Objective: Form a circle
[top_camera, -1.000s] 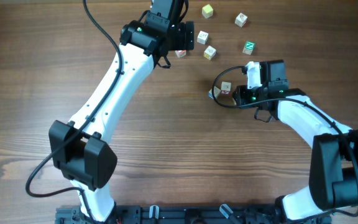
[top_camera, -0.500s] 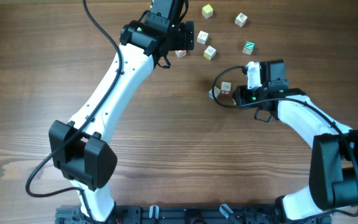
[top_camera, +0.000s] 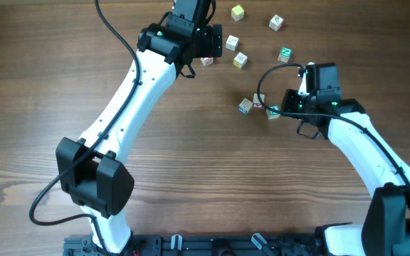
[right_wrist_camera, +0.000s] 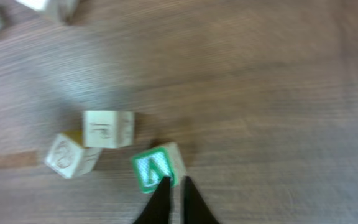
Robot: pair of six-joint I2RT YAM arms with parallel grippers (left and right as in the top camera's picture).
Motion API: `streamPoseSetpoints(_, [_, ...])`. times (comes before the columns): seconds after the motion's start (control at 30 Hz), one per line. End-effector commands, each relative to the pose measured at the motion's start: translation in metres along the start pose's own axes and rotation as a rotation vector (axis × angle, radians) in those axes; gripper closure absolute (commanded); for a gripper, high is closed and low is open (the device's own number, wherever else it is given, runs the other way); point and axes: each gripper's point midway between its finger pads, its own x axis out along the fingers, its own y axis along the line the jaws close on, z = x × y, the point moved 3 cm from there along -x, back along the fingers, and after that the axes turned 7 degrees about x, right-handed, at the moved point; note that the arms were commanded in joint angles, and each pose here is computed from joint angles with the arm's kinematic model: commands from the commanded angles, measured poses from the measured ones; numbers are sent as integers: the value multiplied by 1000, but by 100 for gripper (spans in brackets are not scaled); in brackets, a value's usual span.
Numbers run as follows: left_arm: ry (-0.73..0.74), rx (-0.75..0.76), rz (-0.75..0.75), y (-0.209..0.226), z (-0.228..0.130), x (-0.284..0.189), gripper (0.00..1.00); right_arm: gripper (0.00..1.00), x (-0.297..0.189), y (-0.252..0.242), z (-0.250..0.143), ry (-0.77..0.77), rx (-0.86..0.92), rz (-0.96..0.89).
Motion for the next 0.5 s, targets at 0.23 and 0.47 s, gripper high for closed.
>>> streamPoseSetpoints(0.23, [-42,-2,1,3,12,-14,0,96,39,-25,-17,88,133,-148])
streamPoseSetpoints(0.47, [-42,-2,1,3,12,-14,0,96,52,-24,-33,172,135,-129])
